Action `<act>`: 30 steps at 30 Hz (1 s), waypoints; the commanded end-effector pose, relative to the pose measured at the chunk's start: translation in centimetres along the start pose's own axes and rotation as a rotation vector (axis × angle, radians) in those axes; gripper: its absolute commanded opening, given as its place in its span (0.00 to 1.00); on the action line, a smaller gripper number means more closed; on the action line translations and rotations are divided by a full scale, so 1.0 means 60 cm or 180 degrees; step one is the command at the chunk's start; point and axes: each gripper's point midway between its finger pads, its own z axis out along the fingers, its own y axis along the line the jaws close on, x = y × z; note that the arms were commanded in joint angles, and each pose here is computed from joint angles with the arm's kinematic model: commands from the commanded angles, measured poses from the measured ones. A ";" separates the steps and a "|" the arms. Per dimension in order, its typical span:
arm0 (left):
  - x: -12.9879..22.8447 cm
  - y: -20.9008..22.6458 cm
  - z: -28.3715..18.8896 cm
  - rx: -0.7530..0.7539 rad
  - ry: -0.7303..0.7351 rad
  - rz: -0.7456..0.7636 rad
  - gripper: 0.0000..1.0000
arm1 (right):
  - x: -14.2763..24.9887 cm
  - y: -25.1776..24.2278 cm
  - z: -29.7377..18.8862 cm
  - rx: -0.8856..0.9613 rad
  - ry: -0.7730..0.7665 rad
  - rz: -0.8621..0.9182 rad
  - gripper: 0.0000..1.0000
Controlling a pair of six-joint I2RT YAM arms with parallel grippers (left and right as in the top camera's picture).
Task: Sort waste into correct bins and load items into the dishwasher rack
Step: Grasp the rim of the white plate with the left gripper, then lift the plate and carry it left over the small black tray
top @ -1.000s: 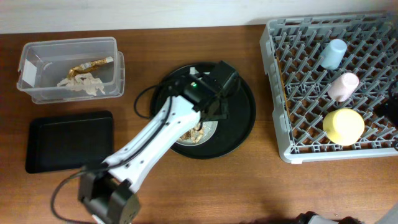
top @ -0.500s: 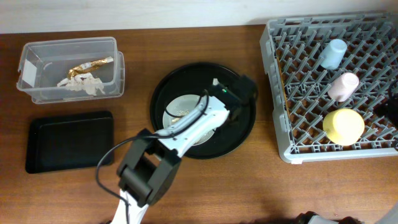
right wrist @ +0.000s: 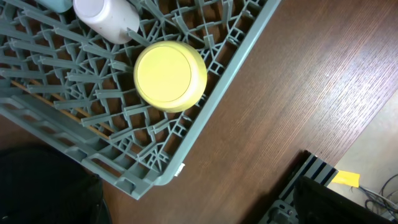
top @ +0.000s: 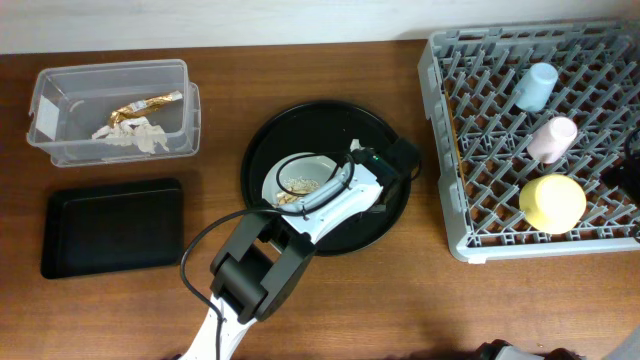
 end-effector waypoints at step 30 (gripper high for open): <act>-0.023 0.049 -0.067 -0.0463 0.0077 0.0132 0.01 | -0.001 -0.006 -0.002 0.0031 -0.0036 0.0052 0.98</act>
